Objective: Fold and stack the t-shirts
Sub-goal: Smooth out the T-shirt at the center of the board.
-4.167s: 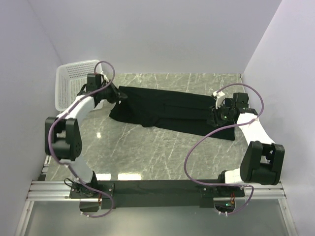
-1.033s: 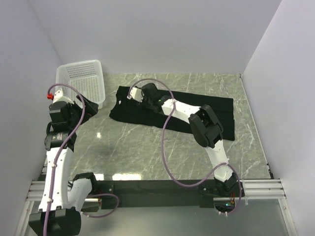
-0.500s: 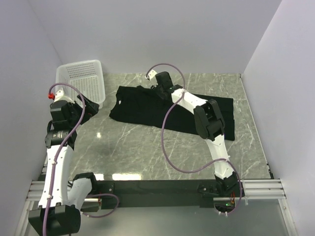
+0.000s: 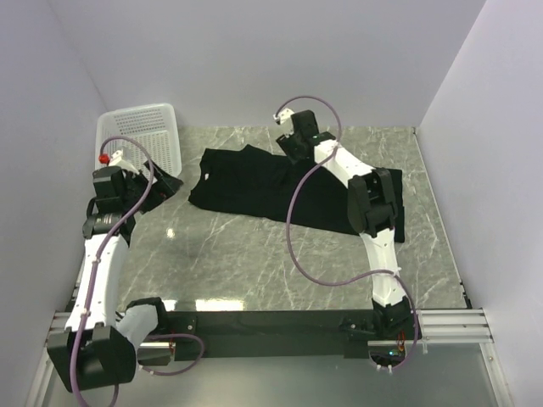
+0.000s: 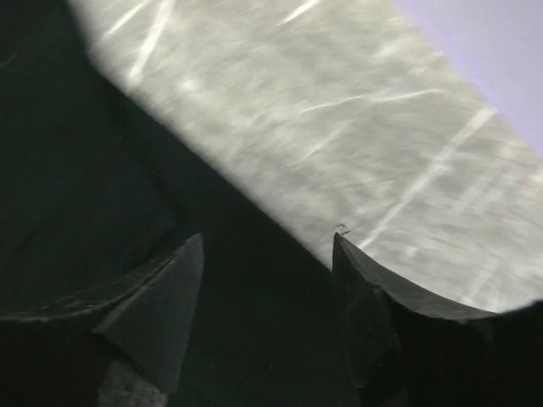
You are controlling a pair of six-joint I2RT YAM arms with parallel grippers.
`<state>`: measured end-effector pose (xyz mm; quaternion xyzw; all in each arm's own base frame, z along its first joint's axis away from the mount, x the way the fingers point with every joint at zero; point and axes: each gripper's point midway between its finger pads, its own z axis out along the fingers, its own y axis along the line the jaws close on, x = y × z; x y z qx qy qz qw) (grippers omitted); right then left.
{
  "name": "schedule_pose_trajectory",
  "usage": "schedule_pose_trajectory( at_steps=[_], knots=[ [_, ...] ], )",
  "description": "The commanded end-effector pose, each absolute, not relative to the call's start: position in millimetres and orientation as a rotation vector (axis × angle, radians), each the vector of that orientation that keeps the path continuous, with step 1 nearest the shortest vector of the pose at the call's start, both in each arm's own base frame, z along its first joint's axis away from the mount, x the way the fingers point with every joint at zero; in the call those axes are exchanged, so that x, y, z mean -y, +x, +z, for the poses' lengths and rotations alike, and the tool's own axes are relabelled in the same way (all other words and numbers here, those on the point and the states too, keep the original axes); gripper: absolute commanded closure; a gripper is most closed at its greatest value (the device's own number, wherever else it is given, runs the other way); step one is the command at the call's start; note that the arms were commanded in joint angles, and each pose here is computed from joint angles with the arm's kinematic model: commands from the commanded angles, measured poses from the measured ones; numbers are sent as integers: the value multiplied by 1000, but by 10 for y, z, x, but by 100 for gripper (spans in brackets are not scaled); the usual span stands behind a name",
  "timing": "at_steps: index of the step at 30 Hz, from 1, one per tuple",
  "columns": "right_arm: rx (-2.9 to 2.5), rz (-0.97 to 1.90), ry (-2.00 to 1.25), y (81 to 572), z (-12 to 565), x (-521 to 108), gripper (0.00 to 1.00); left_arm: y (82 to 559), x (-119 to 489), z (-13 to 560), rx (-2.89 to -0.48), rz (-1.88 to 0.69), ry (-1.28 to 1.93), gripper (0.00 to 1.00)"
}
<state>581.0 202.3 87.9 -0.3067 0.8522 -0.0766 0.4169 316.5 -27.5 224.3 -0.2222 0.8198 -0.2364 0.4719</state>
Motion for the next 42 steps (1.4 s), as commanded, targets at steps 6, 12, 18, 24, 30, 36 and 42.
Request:
schedule_pose_trajectory(
  at_steps=[6, 12, 18, 24, 30, 36, 42],
  knots=[
    [-2028, 391, -1097, 4559, 1729, -1829, 29, 3328, 553, 1887, -2122, -641, -252, 12],
    [-2070, 444, -1082, 3809, 1642, -1317, 29, 3626, 800, 1607, -2180, -453, -11, 13],
    [-2130, 422, -950, 3438, 1644, -780, 29, 4042, 735, 1461, -2133, -242, 82, 14],
    [-2200, 380, -815, 3284, 1517, -401, 29, 4466, 769, 1198, -2209, -192, 118, 22],
    [-2251, 366, -702, 3210, 1396, -161, 29, 4638, 855, 920, -2332, -186, 159, 29],
    [-2275, 365, -644, 3180, 1312, -54, 29, 4727, 813, 752, -2398, -131, 151, 41],
    [-2303, 365, -616, 3174, 1250, 21, 29, 4700, 879, 609, -2448, -101, 187, 46]
  ],
)
